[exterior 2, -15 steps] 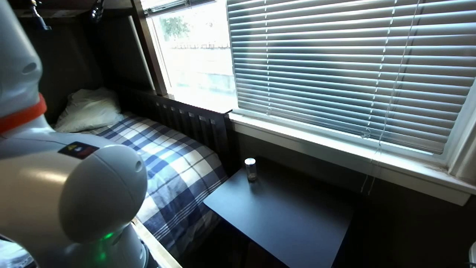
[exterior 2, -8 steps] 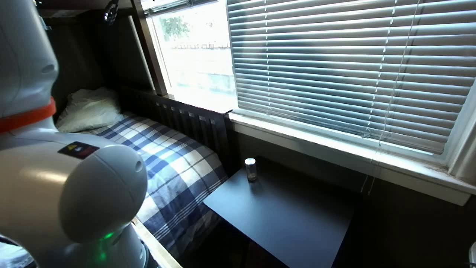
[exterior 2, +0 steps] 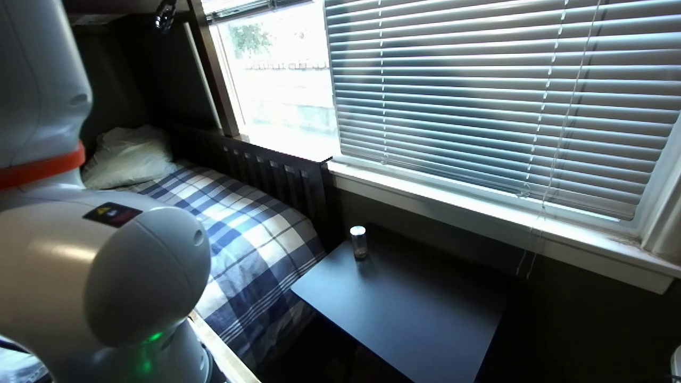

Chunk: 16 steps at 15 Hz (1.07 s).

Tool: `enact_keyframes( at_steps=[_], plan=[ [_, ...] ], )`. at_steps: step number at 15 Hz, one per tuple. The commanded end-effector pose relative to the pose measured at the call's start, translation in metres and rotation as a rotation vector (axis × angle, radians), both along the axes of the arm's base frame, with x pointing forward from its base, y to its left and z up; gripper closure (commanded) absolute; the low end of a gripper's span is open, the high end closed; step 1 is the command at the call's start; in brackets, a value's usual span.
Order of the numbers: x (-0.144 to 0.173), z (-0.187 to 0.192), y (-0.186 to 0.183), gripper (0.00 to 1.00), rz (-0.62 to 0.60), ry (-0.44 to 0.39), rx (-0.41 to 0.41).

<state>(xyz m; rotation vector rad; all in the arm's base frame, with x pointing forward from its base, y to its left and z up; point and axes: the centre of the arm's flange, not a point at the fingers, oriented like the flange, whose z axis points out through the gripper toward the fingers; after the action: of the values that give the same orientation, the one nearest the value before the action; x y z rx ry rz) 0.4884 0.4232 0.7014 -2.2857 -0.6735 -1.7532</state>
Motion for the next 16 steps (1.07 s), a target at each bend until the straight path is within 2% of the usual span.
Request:
enact_keyframes(
  at_steps=[1,2,5,7,10,11,12,16],
  plan=[
    [0.007,0.0,0.003,0.58,0.02,-0.011,0.007],
    [0.008,-0.001,0.003,0.61,0.018,-0.011,0.005],
    [0.011,-0.005,0.001,0.58,0.014,-0.007,0.011],
    [0.014,-0.007,0.001,0.63,0.012,-0.006,0.013],
    [0.018,-0.011,0.0,0.75,0.012,-0.001,0.017],
    [0.019,-0.012,0.0,0.83,0.012,0.0,0.016],
    [0.02,-0.013,0.0,0.78,0.013,0.001,0.018],
    [0.026,-0.017,-0.001,0.76,0.015,0.004,0.016]
  ],
)
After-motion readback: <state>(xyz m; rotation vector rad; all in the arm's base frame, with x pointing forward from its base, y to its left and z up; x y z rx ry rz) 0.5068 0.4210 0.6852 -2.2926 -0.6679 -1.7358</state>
